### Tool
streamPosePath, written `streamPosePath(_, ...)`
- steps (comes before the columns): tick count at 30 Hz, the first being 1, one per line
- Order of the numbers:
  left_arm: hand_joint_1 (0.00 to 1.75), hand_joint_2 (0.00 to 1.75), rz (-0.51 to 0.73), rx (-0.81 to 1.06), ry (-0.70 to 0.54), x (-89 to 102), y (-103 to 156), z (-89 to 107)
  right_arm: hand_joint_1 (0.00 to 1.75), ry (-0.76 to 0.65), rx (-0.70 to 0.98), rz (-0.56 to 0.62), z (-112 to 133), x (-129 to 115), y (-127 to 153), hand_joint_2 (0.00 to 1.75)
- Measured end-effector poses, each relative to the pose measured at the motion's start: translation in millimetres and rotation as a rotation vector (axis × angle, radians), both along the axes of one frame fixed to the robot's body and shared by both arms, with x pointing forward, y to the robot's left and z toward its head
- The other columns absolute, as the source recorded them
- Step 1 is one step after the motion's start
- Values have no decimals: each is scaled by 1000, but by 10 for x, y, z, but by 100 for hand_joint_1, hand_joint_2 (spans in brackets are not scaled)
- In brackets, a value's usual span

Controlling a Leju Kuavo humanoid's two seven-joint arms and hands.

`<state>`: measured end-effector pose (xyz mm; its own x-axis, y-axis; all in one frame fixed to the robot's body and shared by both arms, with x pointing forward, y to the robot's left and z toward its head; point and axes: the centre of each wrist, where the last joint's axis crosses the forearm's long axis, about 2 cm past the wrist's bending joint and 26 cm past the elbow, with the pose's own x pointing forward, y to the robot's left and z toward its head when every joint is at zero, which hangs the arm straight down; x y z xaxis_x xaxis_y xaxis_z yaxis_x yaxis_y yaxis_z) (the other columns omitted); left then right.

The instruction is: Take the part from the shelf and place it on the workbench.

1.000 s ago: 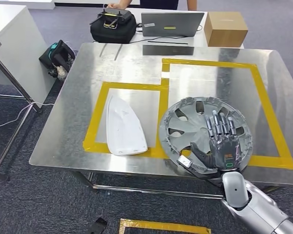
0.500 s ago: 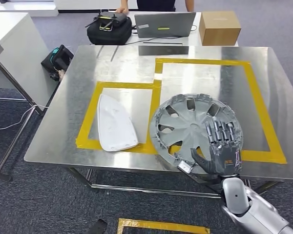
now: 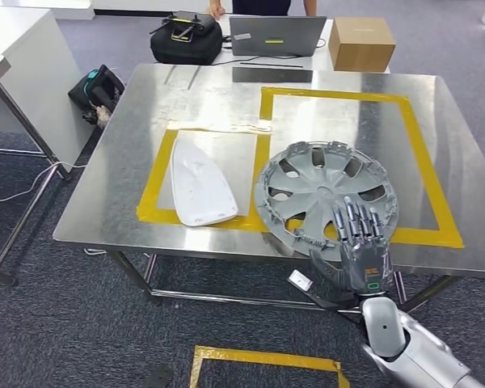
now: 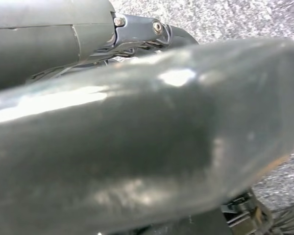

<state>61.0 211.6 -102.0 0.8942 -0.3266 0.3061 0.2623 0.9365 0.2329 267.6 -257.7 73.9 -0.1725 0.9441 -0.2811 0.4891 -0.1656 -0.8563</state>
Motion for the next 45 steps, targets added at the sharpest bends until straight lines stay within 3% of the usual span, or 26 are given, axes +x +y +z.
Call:
streamPosePath(12,0,0,8,-4,4,-19,-17,0,0,18,8,3,-70,-73,6,0)
streamPosePath(25,0,0,26,-11,9,-35,-6,-4,0,193,75,73,-423,-570,230,0)
streamPosePath(45,0,0,72,16,13,-93,4,-11,0,423,323,-146,-765,-1097,15,0)
